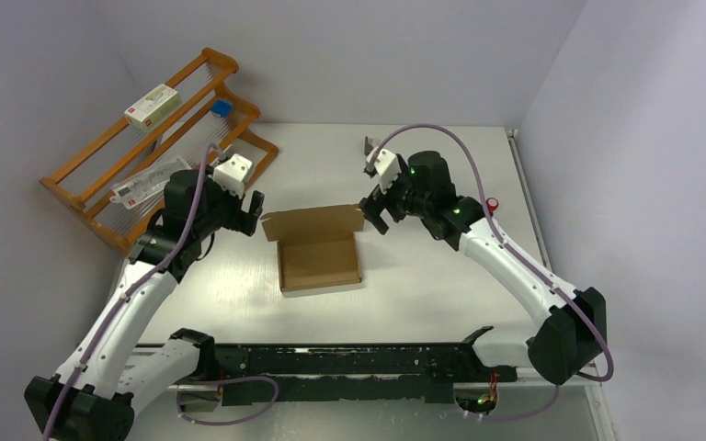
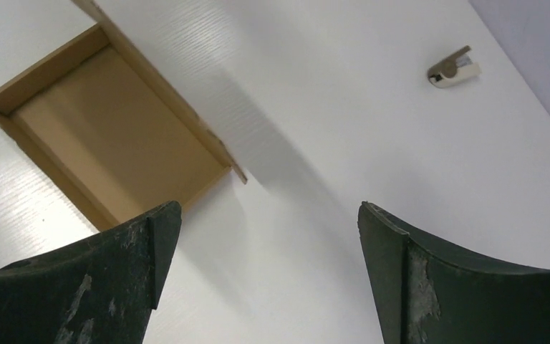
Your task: Fold the paper box
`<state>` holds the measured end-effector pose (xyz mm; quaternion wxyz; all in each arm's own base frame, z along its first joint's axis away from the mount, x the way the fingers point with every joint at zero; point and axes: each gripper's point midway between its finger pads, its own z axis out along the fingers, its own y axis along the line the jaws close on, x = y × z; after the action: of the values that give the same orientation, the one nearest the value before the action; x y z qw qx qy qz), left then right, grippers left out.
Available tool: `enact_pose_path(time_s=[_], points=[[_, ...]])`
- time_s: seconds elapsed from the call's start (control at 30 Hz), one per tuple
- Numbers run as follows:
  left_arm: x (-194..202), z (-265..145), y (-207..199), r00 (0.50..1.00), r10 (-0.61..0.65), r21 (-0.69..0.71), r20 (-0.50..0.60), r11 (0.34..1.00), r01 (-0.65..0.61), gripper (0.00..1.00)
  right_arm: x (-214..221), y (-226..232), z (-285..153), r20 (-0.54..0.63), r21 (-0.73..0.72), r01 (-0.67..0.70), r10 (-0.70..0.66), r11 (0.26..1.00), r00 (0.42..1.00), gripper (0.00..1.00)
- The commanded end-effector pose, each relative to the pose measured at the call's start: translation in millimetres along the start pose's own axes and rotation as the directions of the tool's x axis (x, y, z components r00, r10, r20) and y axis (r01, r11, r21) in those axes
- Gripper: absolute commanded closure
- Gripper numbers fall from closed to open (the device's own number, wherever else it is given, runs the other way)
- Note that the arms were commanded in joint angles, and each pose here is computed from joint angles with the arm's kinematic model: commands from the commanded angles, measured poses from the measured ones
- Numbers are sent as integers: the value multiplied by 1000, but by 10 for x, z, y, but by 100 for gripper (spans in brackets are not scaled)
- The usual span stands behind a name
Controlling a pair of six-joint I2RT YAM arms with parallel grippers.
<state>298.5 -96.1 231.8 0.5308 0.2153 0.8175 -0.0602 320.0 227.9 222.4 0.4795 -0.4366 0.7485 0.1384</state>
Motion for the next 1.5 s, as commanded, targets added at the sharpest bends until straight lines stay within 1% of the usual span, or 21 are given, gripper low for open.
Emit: enact_pose_path(time_s=[0.0, 0.17, 0.27, 0.33, 0.43, 0.6, 0.73, 0.83, 0.9, 1.0, 1.1, 1.2, 1.33, 1.47], points=[[-135, 22, -71, 990, 136, 79, 23, 987, -137, 10, 49, 100, 89, 76, -82, 60, -54, 995, 996, 4], [-20, 169, -136, 978, 210, 144, -11, 968, -206, 12, 178, 188, 230, 86, -173, 93, -79, 981, 993, 10], [123, 304, -164, 973, 225, 174, -48, 961, -213, 11, 232, 180, 298, 82, -183, 107, -93, 977, 992, 11], [216, 379, -167, 966, 241, 194, -92, 956, -220, 13, 255, 199, 333, 86, -211, 119, -103, 970, 991, 12], [253, 445, -210, 958, 260, 240, -120, 944, -226, 16, 321, 228, 385, 66, -252, 121, -108, 960, 992, 16], [240, 513, -310, 952, 288, 314, -105, 918, -243, 24, 378, 220, 504, 42, -287, 125, -118, 950, 992, 31], [303, 530, -335, 946, 304, 335, -111, 908, -253, 28, 406, 191, 583, 19, -304, 120, -120, 945, 993, 43], [368, 529, -354, 946, 310, 339, -99, 904, -261, 33, 400, 181, 632, 25, -320, 122, -121, 940, 992, 48], [390, 523, -364, 945, 314, 343, -94, 901, -265, 36, 386, 215, 648, 28, -348, 120, -118, 930, 993, 54], [403, 517, -397, 951, 297, 351, -81, 902, -252, 42, 394, 274, 674, 25, -391, 113, -112, 914, 993, 59], [448, 520, -378, 951, 295, 343, -91, 906, -248, 47, 400, 316, 685, 24, -418, 107, -106, 902, 994, 69], [493, 544, -368, 952, 285, 339, -109, 911, -234, 48, 426, 336, 698, 21, -429, 103, -104, 898, 994, 77], [592, 568, -396, 950, 281, 358, -136, 908, -218, 52, 463, 349, 707, 7, -441, 95, -102, 893, 995, 86], [596, 569, -445, 952, 277, 385, -133, 899, -208, 56, 458, 359, 701, 12, -446, 98, -104, 890, 995, 94]])
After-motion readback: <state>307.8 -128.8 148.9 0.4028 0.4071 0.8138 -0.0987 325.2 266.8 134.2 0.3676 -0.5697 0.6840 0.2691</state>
